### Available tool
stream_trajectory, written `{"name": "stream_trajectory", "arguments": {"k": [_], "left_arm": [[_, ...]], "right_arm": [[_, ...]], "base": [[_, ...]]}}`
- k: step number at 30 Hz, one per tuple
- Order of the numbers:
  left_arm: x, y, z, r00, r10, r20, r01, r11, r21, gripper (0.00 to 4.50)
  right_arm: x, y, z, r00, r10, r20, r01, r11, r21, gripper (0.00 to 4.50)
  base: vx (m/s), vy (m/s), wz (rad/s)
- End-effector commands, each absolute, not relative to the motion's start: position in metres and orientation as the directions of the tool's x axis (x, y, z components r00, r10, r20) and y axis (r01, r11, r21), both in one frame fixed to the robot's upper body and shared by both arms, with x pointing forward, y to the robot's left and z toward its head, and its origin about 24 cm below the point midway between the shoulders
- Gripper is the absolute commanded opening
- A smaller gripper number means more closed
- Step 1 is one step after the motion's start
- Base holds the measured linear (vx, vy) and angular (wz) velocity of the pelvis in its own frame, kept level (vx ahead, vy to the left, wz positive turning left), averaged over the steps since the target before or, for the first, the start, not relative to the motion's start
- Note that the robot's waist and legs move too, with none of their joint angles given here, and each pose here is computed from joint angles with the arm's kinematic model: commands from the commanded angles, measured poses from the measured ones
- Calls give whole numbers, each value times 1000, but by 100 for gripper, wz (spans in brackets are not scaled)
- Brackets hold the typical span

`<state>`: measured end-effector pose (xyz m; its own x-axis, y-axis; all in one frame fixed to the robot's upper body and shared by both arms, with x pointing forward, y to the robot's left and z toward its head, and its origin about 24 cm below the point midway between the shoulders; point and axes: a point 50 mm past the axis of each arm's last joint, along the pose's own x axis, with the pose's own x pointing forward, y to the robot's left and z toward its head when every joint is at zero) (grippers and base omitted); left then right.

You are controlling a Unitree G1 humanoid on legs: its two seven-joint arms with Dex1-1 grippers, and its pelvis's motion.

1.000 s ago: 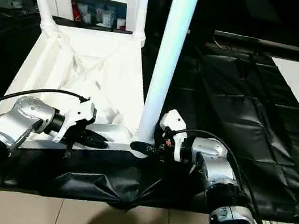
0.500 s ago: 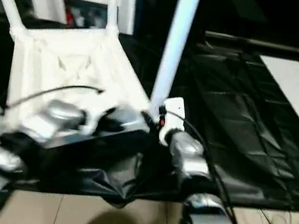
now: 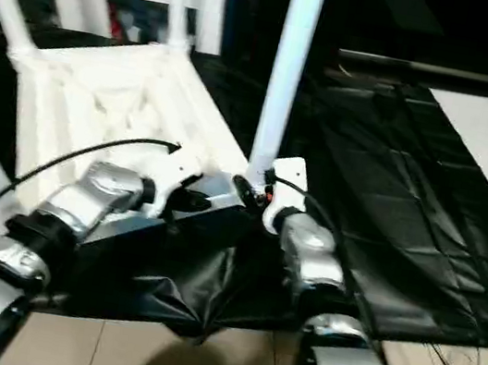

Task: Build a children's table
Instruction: Rotate leg to tighten

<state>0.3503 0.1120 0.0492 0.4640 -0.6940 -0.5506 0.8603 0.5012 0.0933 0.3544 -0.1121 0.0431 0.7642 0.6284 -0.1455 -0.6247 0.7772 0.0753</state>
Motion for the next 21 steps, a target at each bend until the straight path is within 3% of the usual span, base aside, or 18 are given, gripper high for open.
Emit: {"name": "stream_trajectory", "arguments": {"k": [1,5,9,18,21], "left_arm": [[339,128,36,378,-691,-616,898,436,62,0],[333,137,39,305,-733,-608,930,367,23,0],[319,144,45,127,-814,-567,979,196,-62,0],[316,147,47,97,-821,-563,982,170,-78,0],[316,149,47,99,-822,-560,982,173,-80,0]], "right_arm": [[345,-107,52,564,808,-171,-821,571,-11,404],[339,-124,55,460,856,-238,-886,461,-53,404],[335,-137,55,379,879,-289,-924,374,-75,404],[329,-135,53,322,899,-296,-945,323,-49,404],[325,-134,50,281,908,-310,-958,286,-30,365]], "base": [[0,0,0],[0,0,0],[0,0,0],[0,0,0],[0,0,0]]}}
